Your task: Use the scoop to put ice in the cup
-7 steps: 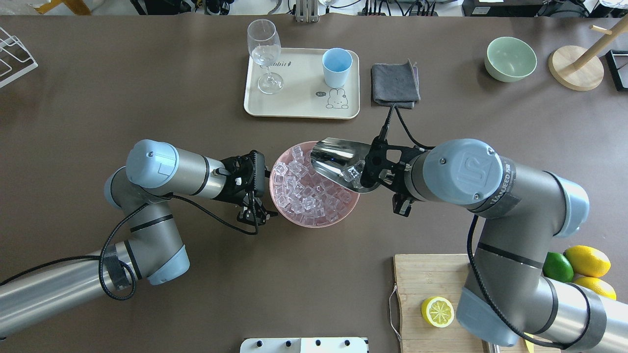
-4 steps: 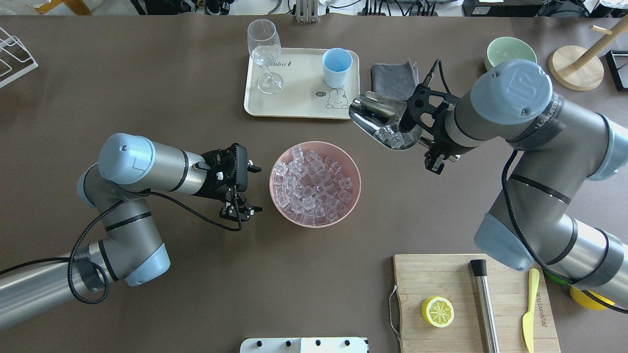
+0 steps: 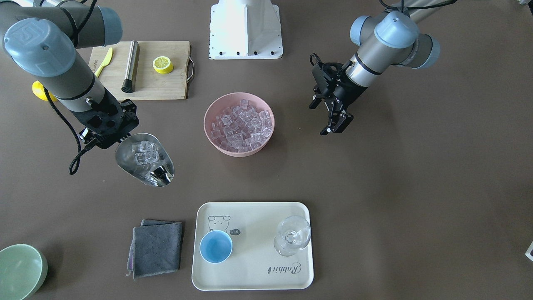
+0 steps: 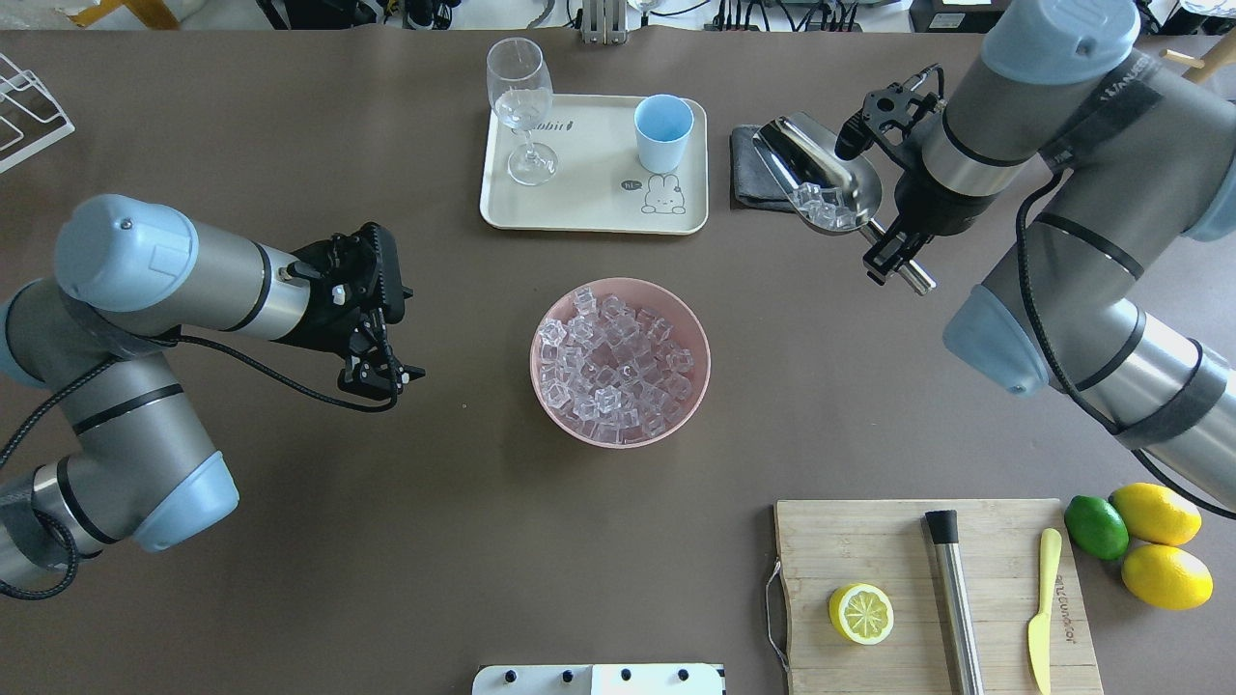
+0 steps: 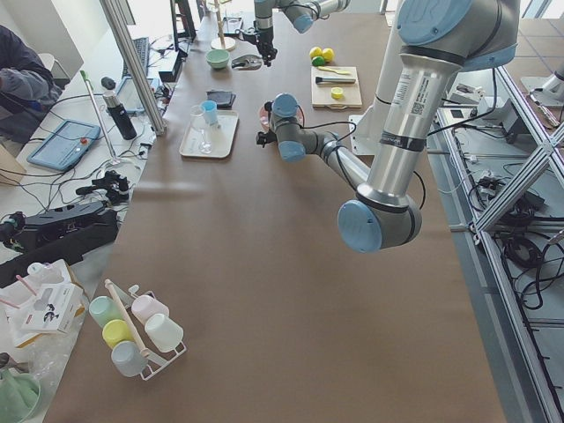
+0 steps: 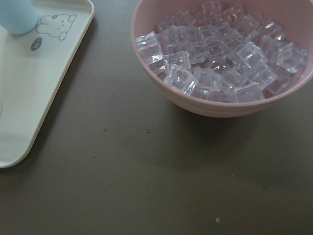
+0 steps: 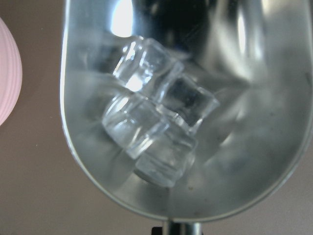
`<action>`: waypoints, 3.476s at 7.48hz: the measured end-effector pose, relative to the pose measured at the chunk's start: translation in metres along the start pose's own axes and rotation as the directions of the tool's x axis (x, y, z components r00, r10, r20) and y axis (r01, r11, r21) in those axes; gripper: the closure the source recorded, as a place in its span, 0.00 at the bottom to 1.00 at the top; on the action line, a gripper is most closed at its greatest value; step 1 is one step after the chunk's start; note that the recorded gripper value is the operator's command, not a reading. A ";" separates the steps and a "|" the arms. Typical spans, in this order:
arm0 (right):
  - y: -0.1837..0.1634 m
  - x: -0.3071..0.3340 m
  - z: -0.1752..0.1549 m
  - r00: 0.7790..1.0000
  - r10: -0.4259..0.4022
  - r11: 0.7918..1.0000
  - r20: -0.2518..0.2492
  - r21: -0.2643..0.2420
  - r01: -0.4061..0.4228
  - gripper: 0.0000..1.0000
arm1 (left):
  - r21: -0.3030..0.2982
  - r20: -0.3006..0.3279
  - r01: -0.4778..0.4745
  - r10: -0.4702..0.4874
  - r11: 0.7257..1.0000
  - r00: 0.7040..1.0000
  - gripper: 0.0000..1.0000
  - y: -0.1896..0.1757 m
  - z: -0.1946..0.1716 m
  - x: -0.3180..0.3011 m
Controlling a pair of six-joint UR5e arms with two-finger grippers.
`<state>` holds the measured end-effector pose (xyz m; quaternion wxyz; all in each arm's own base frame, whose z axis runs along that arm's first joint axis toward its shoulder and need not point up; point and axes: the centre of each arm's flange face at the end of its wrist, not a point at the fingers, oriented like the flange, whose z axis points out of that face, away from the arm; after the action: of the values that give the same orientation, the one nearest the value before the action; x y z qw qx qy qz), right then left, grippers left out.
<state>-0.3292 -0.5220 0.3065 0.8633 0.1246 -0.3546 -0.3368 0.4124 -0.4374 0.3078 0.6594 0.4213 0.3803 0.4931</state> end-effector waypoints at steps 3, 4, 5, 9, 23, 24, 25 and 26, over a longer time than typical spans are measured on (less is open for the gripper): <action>-0.057 0.012 -0.026 0.984 0.175 0.975 0.037 -0.145 -0.168 1.00 | -0.173 0.095 0.144 -0.129 0.974 0.987 0.02 0.025 -0.043 -0.053; -0.082 0.009 -0.033 0.974 0.223 0.957 0.031 -0.199 -0.212 1.00 | -0.245 0.133 0.209 -0.181 0.947 0.974 0.02 0.038 -0.051 -0.071; -0.108 0.007 -0.037 0.966 0.258 0.938 0.020 -0.246 -0.245 1.00 | -0.299 0.187 0.267 -0.218 0.916 0.958 0.02 0.052 -0.060 -0.089; -0.188 -0.005 -0.051 0.944 0.329 0.846 -0.035 -0.433 -0.311 1.00 | -0.337 0.343 0.509 -0.400 0.792 0.850 0.02 0.169 -0.140 -0.160; -0.236 -0.025 -0.022 0.976 0.217 0.710 -0.033 -0.681 -0.181 1.00 | -0.107 0.342 0.984 -0.924 0.144 0.172 0.02 0.489 -0.317 -0.159; -0.238 -0.024 -0.021 0.976 0.215 0.710 -0.032 -0.681 -0.179 1.00 | -0.109 0.345 0.984 -0.923 0.139 0.169 0.02 0.491 -0.317 -0.159; -0.238 -0.024 -0.021 0.977 0.212 0.712 -0.032 -0.679 -0.177 1.00 | -0.113 0.347 0.985 -0.923 0.131 0.163 0.02 0.496 -0.314 -0.160; -0.237 -0.024 -0.024 0.977 0.209 0.719 -0.032 -0.672 -0.175 1.00 | -0.115 0.348 0.985 -0.924 0.128 0.161 0.02 0.497 -0.313 -0.161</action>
<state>-0.4420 -0.6827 0.1690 0.8718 -0.2400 -0.2401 -0.3533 -0.0750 -0.4579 0.6730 0.9109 0.0121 0.4109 -0.0349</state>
